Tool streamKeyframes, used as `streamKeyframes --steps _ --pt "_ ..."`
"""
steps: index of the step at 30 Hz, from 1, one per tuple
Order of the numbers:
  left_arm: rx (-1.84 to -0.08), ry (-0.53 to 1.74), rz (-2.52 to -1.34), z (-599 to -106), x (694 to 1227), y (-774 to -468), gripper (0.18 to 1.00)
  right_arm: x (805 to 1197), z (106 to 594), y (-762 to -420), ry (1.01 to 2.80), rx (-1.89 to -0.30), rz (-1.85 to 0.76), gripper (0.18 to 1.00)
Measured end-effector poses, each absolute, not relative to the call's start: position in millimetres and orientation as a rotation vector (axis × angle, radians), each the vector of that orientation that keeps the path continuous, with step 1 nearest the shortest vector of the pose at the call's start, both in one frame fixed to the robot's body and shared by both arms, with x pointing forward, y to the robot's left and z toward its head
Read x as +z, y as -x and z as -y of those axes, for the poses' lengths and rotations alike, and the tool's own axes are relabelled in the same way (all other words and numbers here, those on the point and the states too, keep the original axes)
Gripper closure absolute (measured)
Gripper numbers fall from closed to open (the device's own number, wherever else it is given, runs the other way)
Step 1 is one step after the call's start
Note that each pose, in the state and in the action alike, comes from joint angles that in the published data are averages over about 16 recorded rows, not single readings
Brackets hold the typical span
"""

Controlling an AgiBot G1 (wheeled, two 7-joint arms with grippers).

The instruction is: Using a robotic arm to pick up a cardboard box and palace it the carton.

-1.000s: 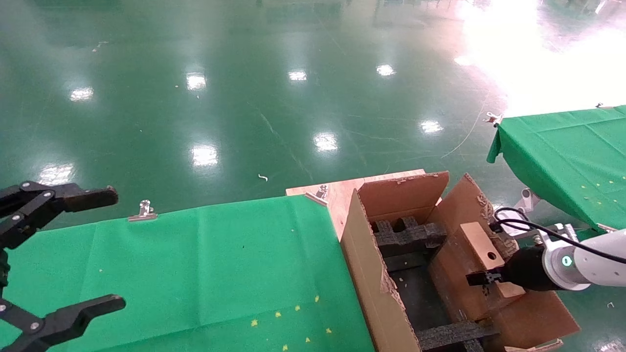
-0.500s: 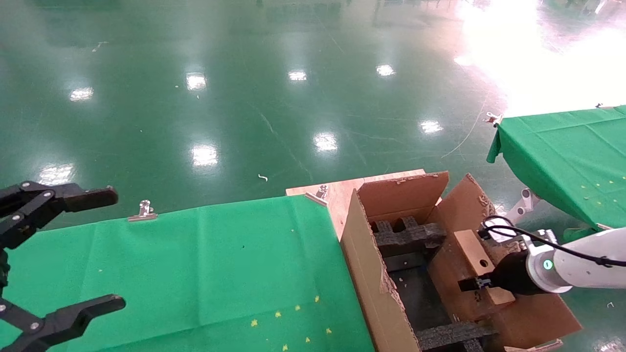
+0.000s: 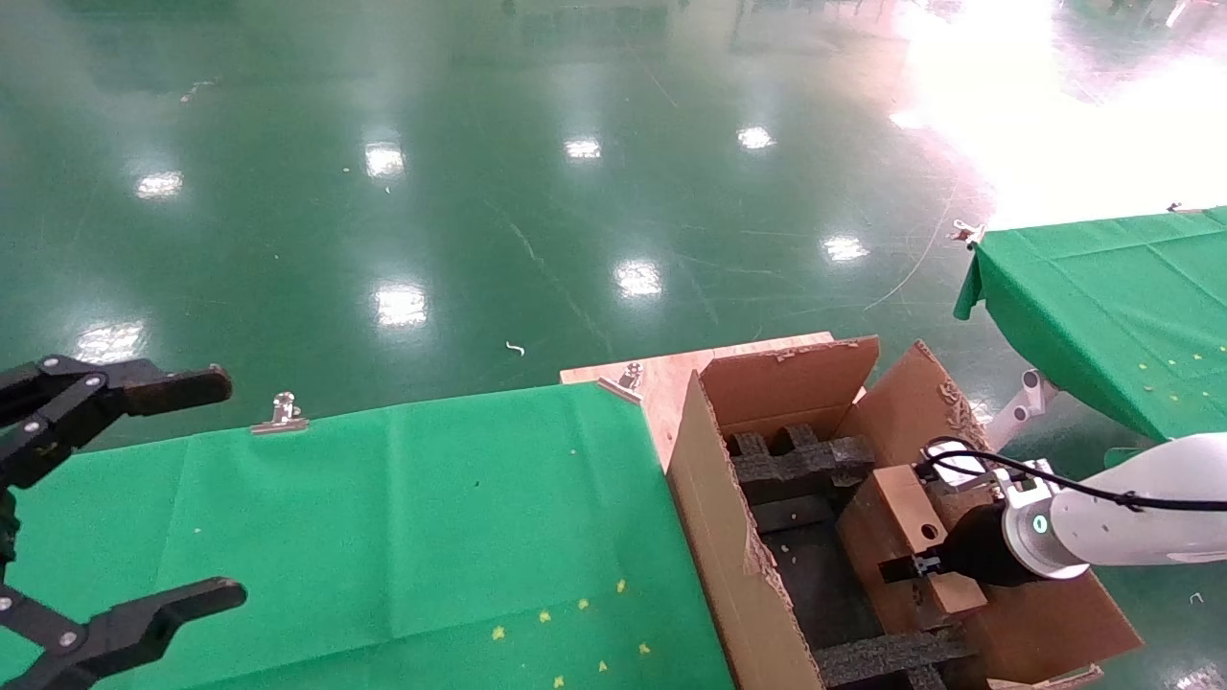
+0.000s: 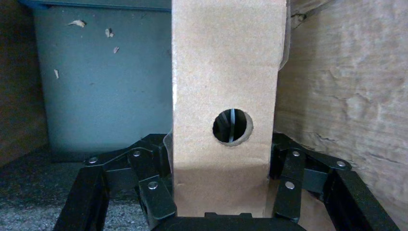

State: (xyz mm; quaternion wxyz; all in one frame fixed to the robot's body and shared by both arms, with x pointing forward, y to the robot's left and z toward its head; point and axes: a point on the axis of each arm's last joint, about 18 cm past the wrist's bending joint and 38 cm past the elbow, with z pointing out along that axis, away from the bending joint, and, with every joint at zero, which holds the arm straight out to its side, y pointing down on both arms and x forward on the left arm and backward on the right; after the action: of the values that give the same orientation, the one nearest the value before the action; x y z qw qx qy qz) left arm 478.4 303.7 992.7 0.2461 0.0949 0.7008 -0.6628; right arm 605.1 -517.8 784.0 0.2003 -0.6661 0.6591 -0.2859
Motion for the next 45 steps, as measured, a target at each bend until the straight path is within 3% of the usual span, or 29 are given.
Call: streamKeyframes --steps 14,20,34,45 --pt "-1.809 -0.259 -1.911 -304 993 -478 0.184 782 516 -607 1.859 -0.773 -1.85 0.818" --pt "-1.809 -0.259 -1.911 -304 993 -478 0.184 785 517 -606 1.856 -0.78 -1.847 0.773" --pt "-1.809 -0.259 -1.911 -304 993 -478 0.184 814 520 -608 1.833 -0.829 -1.799 0.524" --pt "-1.809 -0.259 -1.911 -304 993 -478 0.184 891 494 -616 1.752 -0.89 -1.6 0.312"
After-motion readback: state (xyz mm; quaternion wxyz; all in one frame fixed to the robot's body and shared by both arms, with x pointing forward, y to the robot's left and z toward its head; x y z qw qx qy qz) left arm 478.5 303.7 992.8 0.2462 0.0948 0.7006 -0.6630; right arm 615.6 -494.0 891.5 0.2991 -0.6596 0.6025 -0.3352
